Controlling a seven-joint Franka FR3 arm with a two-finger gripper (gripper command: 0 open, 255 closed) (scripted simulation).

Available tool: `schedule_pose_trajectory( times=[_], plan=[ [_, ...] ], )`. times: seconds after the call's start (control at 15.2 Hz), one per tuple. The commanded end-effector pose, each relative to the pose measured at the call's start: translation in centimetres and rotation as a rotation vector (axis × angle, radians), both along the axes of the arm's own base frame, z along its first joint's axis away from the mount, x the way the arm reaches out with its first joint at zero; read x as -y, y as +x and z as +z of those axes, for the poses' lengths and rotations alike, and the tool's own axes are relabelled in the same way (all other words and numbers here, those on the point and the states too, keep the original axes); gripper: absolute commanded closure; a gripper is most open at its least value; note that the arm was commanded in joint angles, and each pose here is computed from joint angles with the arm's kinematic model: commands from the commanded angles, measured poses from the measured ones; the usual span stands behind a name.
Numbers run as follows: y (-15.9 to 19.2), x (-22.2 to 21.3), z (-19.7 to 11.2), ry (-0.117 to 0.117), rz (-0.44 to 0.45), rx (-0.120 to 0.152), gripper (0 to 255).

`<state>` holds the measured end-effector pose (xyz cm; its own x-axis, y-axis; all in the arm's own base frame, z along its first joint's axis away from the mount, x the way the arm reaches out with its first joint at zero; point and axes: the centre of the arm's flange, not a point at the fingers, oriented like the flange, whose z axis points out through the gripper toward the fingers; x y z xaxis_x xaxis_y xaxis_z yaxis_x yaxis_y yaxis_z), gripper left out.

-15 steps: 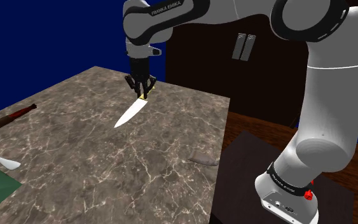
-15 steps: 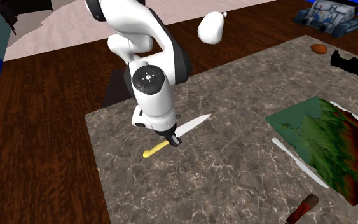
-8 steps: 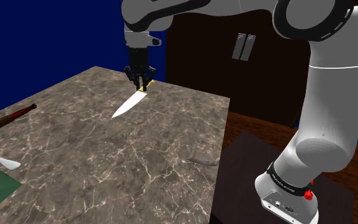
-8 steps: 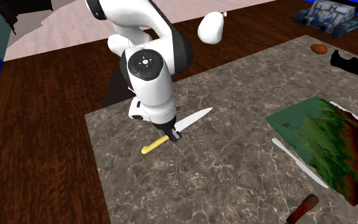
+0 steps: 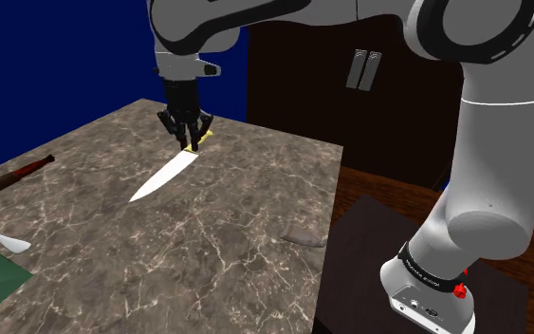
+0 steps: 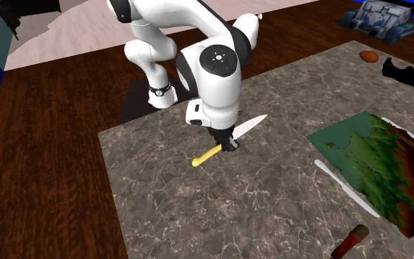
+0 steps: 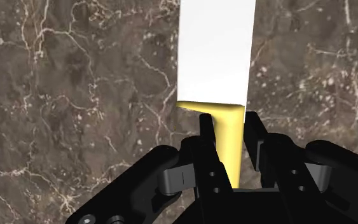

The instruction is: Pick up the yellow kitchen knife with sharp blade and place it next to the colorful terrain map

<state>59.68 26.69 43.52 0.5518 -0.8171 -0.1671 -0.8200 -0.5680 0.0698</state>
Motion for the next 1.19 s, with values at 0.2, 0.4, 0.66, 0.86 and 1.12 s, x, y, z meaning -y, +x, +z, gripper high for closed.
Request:
schedule_pose_trajectory(
  times=[0.2, 0.4, 0.66, 0.86, 1.12],
  plan=[
    [-2.1, -6.0, 0.3, 0.0, -0.002, 0.0, 255],
    [-3.4, -9.7, 0.3, 0.0, -0.002, 0.0, 255],
    [-5.2, -14.7, 0.3, 0.0, -0.002, 0.0, 255],
    [-6.5, -18.4, 0.3, 0.0, -0.002, 0.0, 255],
    [-8.3, -23.4, 0.3, 0.0, -0.002, 0.0, 255]
  ],
)
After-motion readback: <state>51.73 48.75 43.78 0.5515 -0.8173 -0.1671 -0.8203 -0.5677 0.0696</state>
